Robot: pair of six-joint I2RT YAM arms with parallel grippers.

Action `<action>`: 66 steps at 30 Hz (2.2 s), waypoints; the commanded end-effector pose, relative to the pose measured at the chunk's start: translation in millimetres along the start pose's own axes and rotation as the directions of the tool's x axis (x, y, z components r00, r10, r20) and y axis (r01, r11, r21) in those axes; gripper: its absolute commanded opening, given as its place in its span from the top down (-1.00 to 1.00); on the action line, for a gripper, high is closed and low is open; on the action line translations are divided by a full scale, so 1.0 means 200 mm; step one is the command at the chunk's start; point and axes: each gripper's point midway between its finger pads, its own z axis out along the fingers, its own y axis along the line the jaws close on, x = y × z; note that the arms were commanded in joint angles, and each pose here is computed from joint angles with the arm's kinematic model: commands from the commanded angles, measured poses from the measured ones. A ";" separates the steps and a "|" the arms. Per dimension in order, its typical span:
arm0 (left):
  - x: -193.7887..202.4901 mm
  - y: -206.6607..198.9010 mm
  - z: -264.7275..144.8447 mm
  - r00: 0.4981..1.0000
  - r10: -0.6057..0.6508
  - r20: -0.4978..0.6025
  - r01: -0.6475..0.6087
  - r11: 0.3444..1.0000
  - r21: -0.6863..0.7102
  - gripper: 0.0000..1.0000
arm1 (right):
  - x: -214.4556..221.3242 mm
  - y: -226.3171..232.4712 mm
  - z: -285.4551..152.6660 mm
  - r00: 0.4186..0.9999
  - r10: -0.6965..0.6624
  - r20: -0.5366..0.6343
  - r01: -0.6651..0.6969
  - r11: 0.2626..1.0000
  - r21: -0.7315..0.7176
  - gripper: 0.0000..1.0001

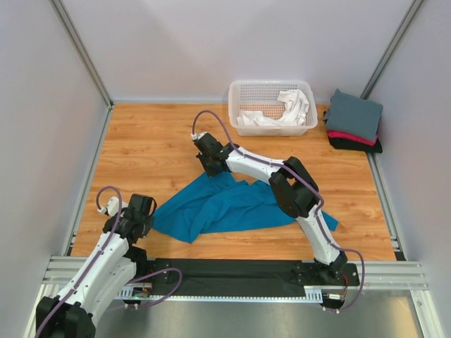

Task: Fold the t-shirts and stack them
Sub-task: Flatten the tshirt out

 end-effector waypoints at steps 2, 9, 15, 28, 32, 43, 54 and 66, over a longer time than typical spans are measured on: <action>-0.13 -0.10 -0.08 0.996 0.037 0.079 -0.041 0.998 0.054 1.00 | -0.36 -0.21 -0.38 0.978 0.106 0.182 -0.107 0.994 -0.001 0.99; -0.56 -0.39 -0.41 0.949 0.037 0.313 -0.089 0.984 0.153 1.00 | -0.69 -0.50 -1.03 0.883 0.119 0.455 -0.146 0.989 0.026 0.99; -1.03 -0.71 -0.86 0.839 0.005 0.544 -0.182 0.945 0.273 1.00 | -0.93 -0.65 -1.57 0.755 0.070 0.652 -0.133 0.990 0.047 0.99; -0.79 -1.12 -1.22 0.815 0.195 0.545 -0.556 0.528 0.642 0.64 | -0.79 -0.05 -1.65 0.813 0.094 0.574 0.178 0.899 -0.400 0.99; -0.71 -1.03 -1.16 0.822 0.220 0.525 -0.553 0.526 0.646 0.34 | -0.57 0.22 -1.44 0.888 0.057 0.456 0.235 0.796 -0.558 0.99; -0.63 -0.72 -0.95 0.860 0.274 0.430 -0.486 0.694 0.531 -0.54 | 0.18 0.80 -1.12 0.992 -0.125 0.030 0.102 0.623 -0.776 0.30; -0.28 -0.87 -0.75 0.918 0.358 0.173 -0.371 0.618 0.693 -0.57 | 0.11 -0.15 -1.10 0.955 0.298 0.009 -0.277 0.898 -0.343 -1.00; 0.08 -1.20 -0.65 0.786 0.580 0.216 -0.517 0.424 0.744 -0.54 | 0.03 -0.64 -0.70 0.838 0.528 0.134 -0.533 0.846 -0.005 -0.65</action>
